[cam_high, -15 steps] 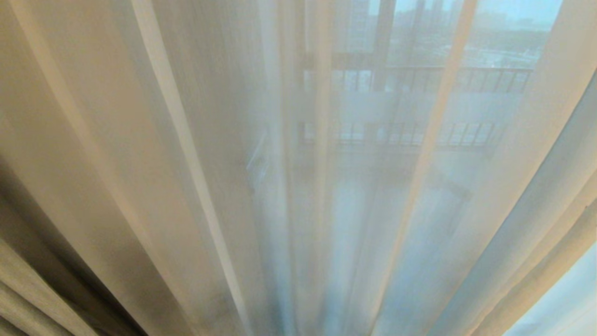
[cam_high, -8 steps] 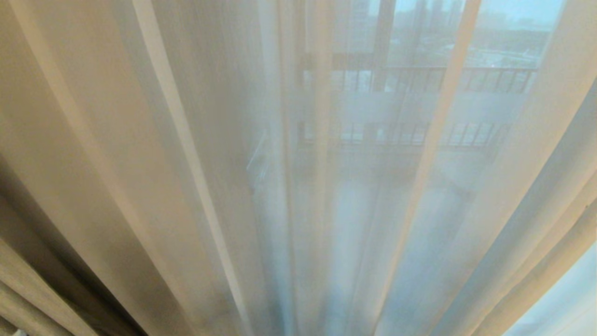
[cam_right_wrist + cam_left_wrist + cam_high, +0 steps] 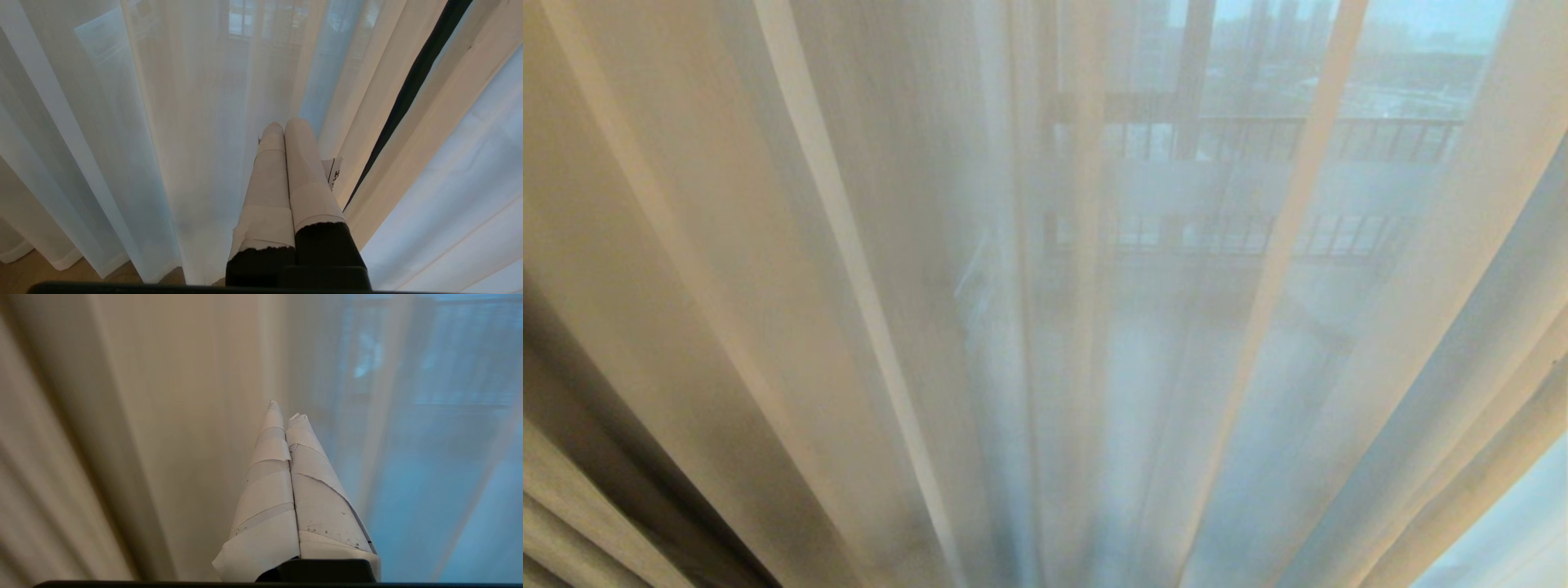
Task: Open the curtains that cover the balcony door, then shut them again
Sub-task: Close the outer curtains on both sides
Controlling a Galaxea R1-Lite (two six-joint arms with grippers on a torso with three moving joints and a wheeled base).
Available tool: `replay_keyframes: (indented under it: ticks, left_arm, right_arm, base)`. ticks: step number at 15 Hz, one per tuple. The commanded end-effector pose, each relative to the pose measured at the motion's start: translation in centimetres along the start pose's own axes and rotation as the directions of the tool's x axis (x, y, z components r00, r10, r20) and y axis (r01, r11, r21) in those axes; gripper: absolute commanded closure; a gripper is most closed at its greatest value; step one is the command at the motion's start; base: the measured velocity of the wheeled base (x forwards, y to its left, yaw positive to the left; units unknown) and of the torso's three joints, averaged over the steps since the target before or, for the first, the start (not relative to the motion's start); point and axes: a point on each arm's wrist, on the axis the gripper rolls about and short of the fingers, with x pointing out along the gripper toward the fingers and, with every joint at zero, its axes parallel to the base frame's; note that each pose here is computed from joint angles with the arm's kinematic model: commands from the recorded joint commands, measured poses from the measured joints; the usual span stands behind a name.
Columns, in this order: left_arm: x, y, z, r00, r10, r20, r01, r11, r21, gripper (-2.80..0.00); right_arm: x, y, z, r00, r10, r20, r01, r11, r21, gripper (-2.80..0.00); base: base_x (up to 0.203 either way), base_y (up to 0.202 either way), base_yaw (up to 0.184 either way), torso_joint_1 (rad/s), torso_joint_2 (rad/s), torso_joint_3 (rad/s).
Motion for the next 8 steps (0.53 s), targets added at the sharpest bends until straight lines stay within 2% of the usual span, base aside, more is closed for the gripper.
replay_keyframes:
  ticks: [1,4,8]
  left_arm:
    - [-0.5,0.2,1.5,0.999,0.032,-0.016,-0.032,0.999,0.002,0.0]
    - [-0.7,0.4,4.9,0.998,0.054,-0.031,-0.054,0.999,0.003,0.0]
    - [2.3,0.4,10.2,0.991,0.1,-0.088,-0.099,0.995,0.013,0.0]
  right_arm:
    - [0.0,0.0,0.0,1.0,0.002,-0.001,-0.002,1.0,-0.001,0.0]
    - [0.0,0.0,0.0,1.0,0.002,-0.001,-0.002,1.0,-0.001,0.0]
    - [0.0,0.0,0.0,1.0,0.002,-0.001,-0.002,1.0,-0.001,0.0]
  base:
    - [0.0,0.0,0.0,0.0,0.0,0.0]
    - [0.0,0.0,0.0,0.0,0.0,0.0]
    - [0.0,0.0,0.0,0.0,0.0,0.0]
